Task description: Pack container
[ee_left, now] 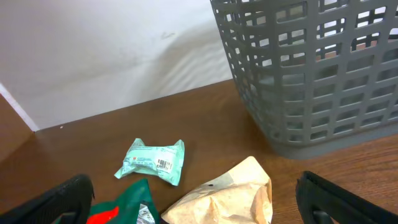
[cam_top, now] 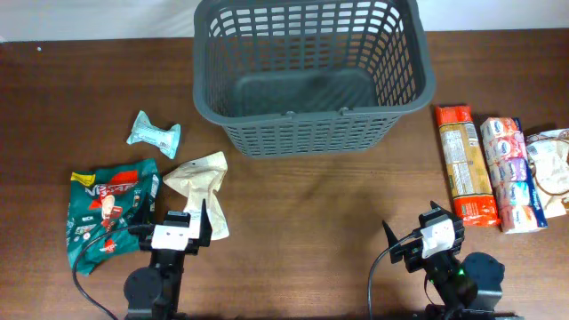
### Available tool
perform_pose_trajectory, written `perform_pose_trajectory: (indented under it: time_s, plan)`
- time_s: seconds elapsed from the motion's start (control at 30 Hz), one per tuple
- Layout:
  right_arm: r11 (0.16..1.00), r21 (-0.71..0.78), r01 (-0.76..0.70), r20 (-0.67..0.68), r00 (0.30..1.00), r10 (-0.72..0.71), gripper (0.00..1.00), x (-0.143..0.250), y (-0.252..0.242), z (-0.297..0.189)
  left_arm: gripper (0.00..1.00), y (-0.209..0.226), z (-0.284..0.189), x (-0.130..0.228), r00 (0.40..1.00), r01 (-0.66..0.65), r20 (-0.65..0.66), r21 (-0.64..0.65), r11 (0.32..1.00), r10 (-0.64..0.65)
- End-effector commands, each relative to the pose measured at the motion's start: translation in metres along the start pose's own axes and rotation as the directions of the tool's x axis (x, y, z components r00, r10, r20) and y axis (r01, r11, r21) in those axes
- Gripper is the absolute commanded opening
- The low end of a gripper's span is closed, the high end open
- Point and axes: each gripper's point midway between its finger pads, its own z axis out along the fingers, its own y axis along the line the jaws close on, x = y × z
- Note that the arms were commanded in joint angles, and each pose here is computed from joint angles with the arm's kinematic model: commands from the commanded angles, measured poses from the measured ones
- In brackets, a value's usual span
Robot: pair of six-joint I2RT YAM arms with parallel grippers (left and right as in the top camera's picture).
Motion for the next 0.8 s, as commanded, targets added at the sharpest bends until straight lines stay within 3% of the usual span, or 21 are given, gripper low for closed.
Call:
perform_pose_trajectory:
  time_s: [0.0, 0.13, 0.27, 0.33, 0.47, 0.57, 0.77]
  plan:
    - [1.0, -0.013, -0.01, 0.003, 1.0, 0.01, 0.99, 0.001, 0.003, 0.0, 0.99, 0.0, 0.0, 0.003, 1.0, 0.003, -0.006, -0.002, 1.0, -0.003]
    - [1.0, -0.013, -0.01, 0.003, 1.0, 0.01, 0.99, 0.001, 0.003, 0.0, 0.99, 0.0, 0.0, 0.002, 1.0, 0.003, -0.002, 0.002, 1.0, -0.003]
    - [1.0, -0.013, -0.01, 0.003, 1.0, 0.01, 0.99, 0.001, 0.003, 0.0, 0.99, -0.018, -0.001, -0.006, 0.999, 0.014, 0.03, 0.108, 0.994, -0.017]
    - [1.0, -0.013, -0.01, 0.003, 1.0, 0.01, 0.99, 0.001, 0.003, 0.0, 0.99, -0.018, -0.009, -0.014, 0.99, 0.141, -0.028, 0.128, 0.982, -0.138]
    - [1.0, -0.013, -0.01, 0.003, 1.0, 0.01, 0.99, 0.001, 0.003, 0.0, 0.99, 0.017, -0.037, -0.064, 0.96, 0.265, -0.093, -0.008, 0.964, -0.265]
    - [1.0, -0.013, -0.01, 0.003, 1.0, 0.01, 0.99, 0.001, 0.003, 0.0, 0.99, 0.041, -0.053, -0.109, 0.95, 0.256, -0.165, -0.081, 0.963, -0.266]
    - [1.0, -0.013, -0.01, 0.003, 1.0, 0.01, 0.99, 0.001, 0.003, 0.0, 0.99, 0.062, -0.041, -0.197, 0.931, 0.112, -0.347, -0.029, 0.993, -0.115]
